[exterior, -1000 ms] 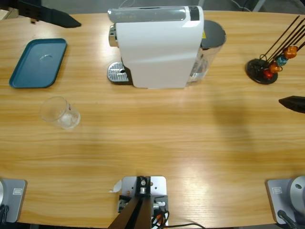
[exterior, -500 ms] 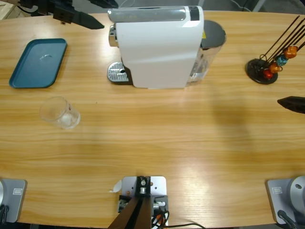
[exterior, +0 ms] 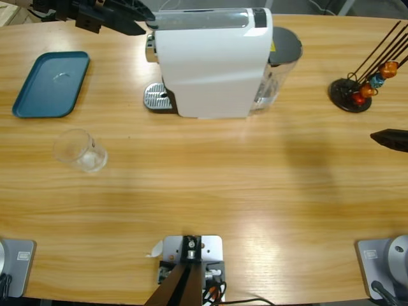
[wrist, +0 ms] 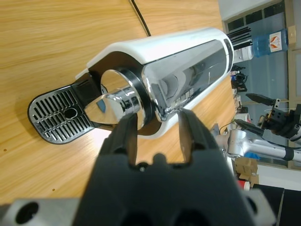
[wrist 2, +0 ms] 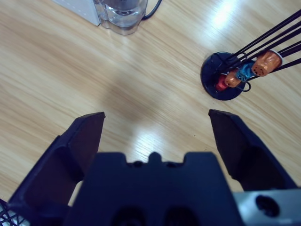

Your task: Pour coffee

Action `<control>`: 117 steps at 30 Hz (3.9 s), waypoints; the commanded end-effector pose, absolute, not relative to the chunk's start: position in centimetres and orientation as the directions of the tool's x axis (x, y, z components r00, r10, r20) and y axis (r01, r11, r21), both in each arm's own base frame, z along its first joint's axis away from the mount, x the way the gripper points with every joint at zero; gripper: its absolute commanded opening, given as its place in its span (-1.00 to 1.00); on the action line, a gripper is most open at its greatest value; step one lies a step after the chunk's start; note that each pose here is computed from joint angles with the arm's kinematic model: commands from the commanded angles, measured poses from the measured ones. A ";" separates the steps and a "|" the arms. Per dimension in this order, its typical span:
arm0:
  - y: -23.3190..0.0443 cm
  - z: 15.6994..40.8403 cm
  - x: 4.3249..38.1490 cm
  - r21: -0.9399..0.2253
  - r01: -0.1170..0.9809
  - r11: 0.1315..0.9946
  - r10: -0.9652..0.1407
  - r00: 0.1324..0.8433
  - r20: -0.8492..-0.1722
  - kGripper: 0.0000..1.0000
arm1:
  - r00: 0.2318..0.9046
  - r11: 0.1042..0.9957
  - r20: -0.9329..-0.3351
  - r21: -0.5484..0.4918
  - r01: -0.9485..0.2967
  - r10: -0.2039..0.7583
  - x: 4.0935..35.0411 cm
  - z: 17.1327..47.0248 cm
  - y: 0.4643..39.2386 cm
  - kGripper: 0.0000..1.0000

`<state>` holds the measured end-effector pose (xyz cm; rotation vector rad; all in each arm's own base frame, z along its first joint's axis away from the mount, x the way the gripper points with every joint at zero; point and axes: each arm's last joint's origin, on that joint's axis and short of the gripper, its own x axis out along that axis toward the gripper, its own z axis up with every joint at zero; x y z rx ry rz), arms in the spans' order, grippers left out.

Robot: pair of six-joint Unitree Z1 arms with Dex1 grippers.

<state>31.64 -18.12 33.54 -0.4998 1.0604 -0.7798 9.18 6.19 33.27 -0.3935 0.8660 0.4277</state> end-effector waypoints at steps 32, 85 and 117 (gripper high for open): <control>-20.1 37.9 31.3 -0.676 0.440 0.591 -0.806 0.340 -0.484 -1.00 | 0.534 0.830 -0.824 -0.155 -0.535 0.190 9.6 32.6 6.6 1.00; -13.4 35.6 16.4 0.032 0.740 0.671 -0.583 0.554 -0.595 0.98 | 0.852 0.999 -0.524 0.034 0.034 -0.011 10.6 27.3 3.1 0.83; -14.6 34.7 18.0 -0.084 0.663 0.744 -0.554 0.542 -0.632 0.98 | 0.779 0.974 -0.600 -0.001 0.225 -0.181 17.6 22.4 2.9 0.26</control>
